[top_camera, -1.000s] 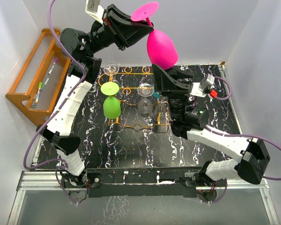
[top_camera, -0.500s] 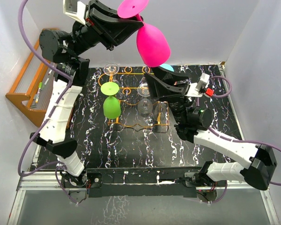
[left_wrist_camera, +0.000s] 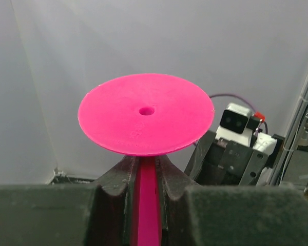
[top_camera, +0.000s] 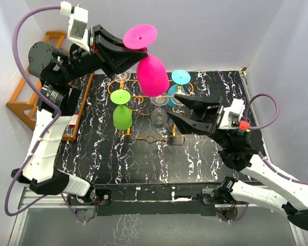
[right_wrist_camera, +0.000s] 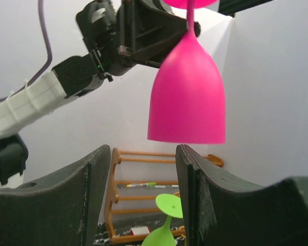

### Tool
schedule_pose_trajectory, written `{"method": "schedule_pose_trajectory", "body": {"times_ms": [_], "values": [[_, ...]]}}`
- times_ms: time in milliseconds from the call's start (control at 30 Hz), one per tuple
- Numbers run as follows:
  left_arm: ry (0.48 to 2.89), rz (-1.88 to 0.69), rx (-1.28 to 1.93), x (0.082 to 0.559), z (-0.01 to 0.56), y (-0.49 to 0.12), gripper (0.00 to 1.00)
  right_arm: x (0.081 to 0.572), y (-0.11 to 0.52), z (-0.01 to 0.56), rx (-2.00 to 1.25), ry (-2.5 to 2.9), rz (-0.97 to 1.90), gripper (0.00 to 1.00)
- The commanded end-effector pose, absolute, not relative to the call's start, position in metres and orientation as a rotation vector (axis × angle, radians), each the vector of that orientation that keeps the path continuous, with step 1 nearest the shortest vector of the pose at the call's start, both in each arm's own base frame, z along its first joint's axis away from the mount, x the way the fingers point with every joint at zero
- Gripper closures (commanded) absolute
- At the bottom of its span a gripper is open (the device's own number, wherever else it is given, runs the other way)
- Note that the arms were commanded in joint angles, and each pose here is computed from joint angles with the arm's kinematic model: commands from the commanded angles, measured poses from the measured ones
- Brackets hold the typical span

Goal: Place the wine glass upside down on the wine glass rack

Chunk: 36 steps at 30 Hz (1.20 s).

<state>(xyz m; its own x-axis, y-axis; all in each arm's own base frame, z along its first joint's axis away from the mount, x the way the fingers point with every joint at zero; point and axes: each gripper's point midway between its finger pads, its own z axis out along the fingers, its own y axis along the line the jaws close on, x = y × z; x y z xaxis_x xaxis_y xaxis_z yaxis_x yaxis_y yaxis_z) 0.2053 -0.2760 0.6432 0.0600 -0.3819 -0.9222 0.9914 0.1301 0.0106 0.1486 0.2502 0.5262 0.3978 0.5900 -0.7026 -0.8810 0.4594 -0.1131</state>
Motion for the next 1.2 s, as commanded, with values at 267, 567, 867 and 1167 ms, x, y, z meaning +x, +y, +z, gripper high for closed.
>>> {"method": "schedule_pose_trajectory", "body": {"times_ms": [267, 567, 867, 1167], "values": [[1.294, -1.125, 0.855, 0.192, 0.520, -0.251, 1.00, 0.123, 0.239, 0.498, -0.777, 0.724, 0.857, 0.42], [1.421, -1.006, 0.869, 0.191, 0.424, -0.236, 1.00, 0.130, 0.229, 0.501, -0.693, 0.727, 0.836, 0.41], [1.423, -0.854, 0.814, 0.202, 0.372, -0.219, 1.00, 0.142, 0.234, 0.502, -0.669, 0.762, 0.822, 0.41], [1.463, -0.807, 0.730, 0.223, 0.353, -0.217, 1.00, 0.153, 0.246, 0.499, -0.675, 0.794, 0.823, 0.42]]}}
